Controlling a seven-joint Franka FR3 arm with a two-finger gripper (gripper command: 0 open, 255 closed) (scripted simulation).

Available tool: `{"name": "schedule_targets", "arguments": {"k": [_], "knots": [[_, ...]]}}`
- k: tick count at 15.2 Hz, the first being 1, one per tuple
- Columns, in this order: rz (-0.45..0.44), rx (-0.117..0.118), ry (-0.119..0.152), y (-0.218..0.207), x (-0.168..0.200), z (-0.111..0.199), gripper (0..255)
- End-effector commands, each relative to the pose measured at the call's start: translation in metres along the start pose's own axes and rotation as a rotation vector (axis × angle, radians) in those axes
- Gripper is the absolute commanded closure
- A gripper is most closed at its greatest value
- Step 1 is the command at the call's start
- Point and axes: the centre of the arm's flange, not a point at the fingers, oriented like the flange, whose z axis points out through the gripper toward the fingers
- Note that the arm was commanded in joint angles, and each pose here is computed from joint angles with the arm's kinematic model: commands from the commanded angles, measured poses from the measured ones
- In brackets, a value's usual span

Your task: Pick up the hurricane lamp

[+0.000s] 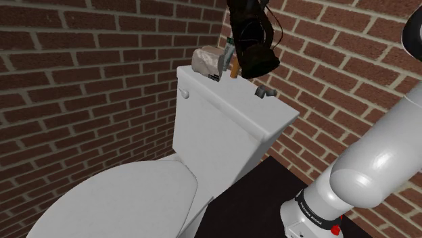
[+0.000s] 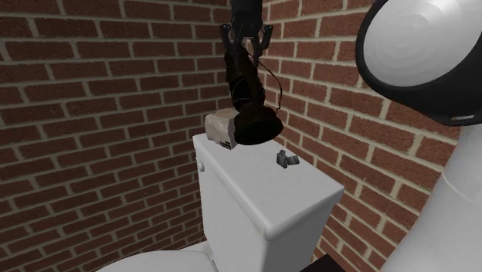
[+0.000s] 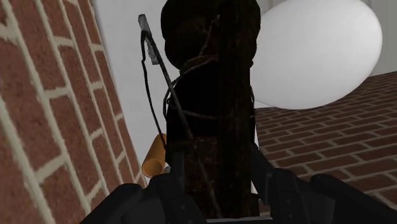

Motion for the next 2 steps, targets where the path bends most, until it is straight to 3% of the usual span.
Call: {"name": "schedule_targets", "arguments": {"k": [1, 2], "knots": [[0.0, 0.0, 0.003, -0.0004, 0.0005, -0.0068, 255], [0.0, 0.0, 0.003, -0.0004, 0.0005, -0.0068, 255]]}}
